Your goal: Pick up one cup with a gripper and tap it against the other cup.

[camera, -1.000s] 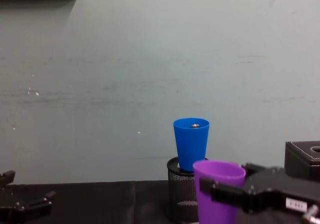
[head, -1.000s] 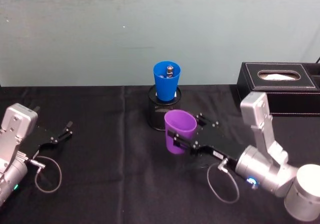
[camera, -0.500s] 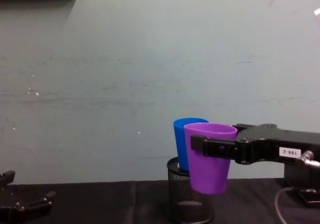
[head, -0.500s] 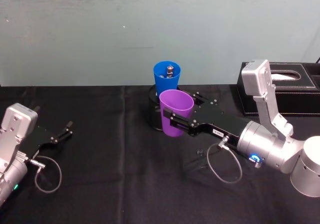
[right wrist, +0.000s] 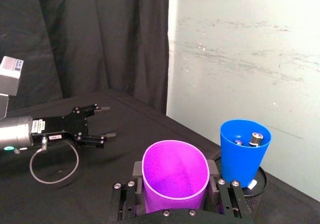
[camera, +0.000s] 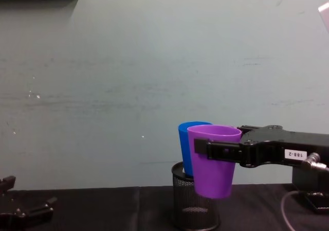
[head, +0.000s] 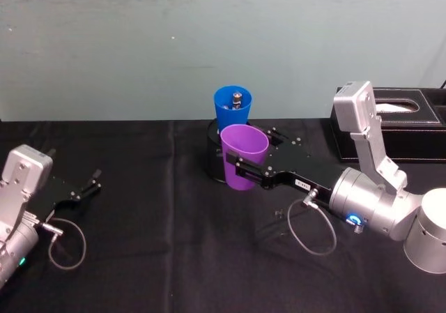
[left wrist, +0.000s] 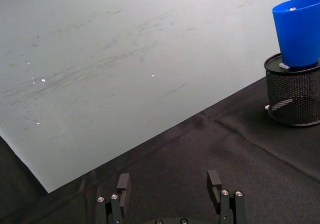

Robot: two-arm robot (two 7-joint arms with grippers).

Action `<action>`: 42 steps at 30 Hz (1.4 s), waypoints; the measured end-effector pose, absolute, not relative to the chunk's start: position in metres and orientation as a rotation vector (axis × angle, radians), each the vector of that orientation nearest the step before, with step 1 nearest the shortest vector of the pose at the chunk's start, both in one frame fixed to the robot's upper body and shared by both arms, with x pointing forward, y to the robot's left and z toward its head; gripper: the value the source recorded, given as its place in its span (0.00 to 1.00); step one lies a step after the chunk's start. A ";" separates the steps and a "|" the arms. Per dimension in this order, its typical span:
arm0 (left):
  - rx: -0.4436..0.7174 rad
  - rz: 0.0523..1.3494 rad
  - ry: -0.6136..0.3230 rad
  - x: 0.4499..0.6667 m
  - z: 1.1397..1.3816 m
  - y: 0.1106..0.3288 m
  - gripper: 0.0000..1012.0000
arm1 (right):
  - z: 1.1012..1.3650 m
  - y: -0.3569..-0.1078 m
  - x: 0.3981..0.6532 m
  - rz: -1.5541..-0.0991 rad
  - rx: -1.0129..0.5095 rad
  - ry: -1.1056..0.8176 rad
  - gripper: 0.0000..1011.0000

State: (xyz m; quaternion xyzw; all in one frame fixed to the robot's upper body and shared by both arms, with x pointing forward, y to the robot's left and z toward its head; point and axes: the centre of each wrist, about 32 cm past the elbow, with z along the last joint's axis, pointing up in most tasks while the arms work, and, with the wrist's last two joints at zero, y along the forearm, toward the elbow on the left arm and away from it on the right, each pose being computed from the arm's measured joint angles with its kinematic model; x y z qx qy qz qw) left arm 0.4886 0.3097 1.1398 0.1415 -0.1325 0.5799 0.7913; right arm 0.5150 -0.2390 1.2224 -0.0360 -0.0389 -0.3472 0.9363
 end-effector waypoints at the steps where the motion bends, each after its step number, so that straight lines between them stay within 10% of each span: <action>1: 0.304 1.248 -0.285 0.489 1.140 0.310 0.99 | 1.222 -0.239 0.515 -0.710 -0.074 -0.079 0.73; 42: 0.304 1.248 -0.285 0.489 1.140 0.310 0.99 | 1.221 -0.240 0.515 -0.711 -0.071 -0.077 0.73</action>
